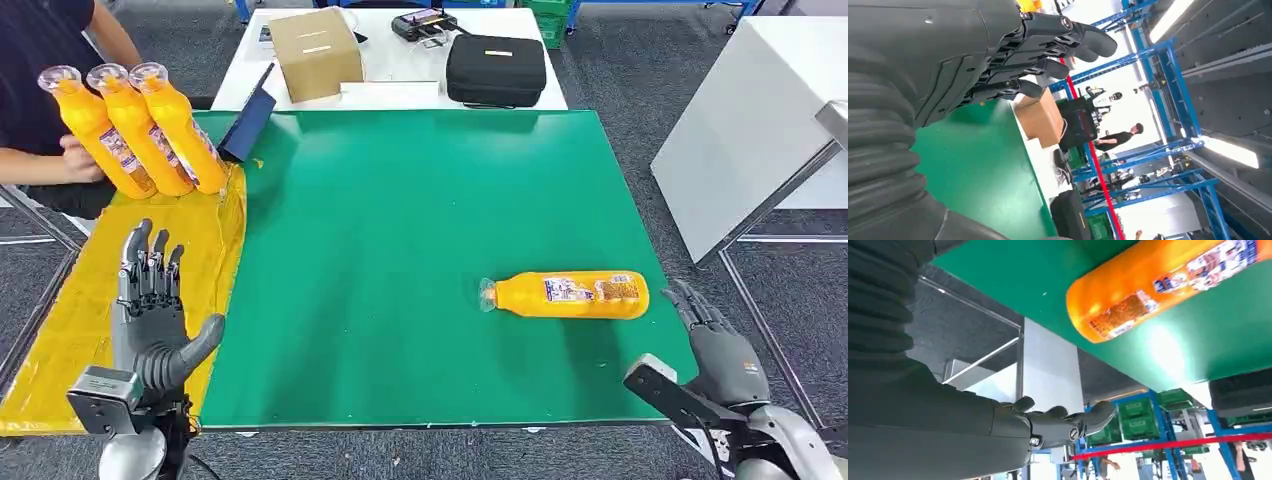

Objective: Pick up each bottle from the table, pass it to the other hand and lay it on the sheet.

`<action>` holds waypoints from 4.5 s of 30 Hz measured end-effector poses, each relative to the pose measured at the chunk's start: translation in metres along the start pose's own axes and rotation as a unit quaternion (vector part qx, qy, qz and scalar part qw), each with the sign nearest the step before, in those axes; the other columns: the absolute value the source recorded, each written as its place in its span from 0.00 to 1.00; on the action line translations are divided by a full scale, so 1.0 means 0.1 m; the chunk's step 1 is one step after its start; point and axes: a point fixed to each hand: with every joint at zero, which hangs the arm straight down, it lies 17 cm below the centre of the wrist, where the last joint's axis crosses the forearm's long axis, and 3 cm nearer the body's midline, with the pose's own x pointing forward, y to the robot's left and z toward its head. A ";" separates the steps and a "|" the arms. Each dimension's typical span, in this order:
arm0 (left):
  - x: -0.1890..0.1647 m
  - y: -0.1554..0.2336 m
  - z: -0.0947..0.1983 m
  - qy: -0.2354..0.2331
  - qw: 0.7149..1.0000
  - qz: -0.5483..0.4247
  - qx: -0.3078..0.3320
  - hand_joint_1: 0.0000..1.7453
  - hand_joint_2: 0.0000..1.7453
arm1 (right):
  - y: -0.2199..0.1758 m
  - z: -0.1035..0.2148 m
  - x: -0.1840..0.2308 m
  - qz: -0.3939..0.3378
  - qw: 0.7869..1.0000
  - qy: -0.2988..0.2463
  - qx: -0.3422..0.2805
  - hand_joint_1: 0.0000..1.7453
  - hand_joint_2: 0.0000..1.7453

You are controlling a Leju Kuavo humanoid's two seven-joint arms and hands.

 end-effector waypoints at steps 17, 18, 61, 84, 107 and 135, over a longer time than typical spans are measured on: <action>0.02 -0.10 -0.14 -0.009 1.000 0.018 -0.012 0.00 1.00 | 0.13 -0.78 -0.23 0.034 0.997 0.028 0.063 0.00 1.00; 0.02 -0.11 -0.15 -0.009 1.000 0.019 -0.013 0.00 1.00 | 0.15 -0.85 -0.21 0.035 0.997 0.027 0.068 0.00 1.00; -0.29 -0.60 -0.57 0.012 0.995 0.090 -0.045 0.00 1.00 | 1.19 -0.43 -1.14 0.147 0.902 0.068 0.400 1.00 1.00; -0.27 -0.45 0.01 0.043 0.991 0.117 -0.058 0.00 1.00 | 0.29 -1.16 1.70 -0.324 0.934 -0.151 -0.009 1.00 1.00; 0.03 -1.12 0.34 0.060 0.944 0.273 -0.177 0.00 1.00 | 0.81 -0.68 3.84 -0.343 0.886 -0.299 0.090 1.00 1.00; 0.14 -1.38 0.48 0.031 0.954 0.213 -0.211 0.00 1.00 | 1.35 -0.25 4.73 -0.298 0.864 -0.362 0.185 1.00 1.00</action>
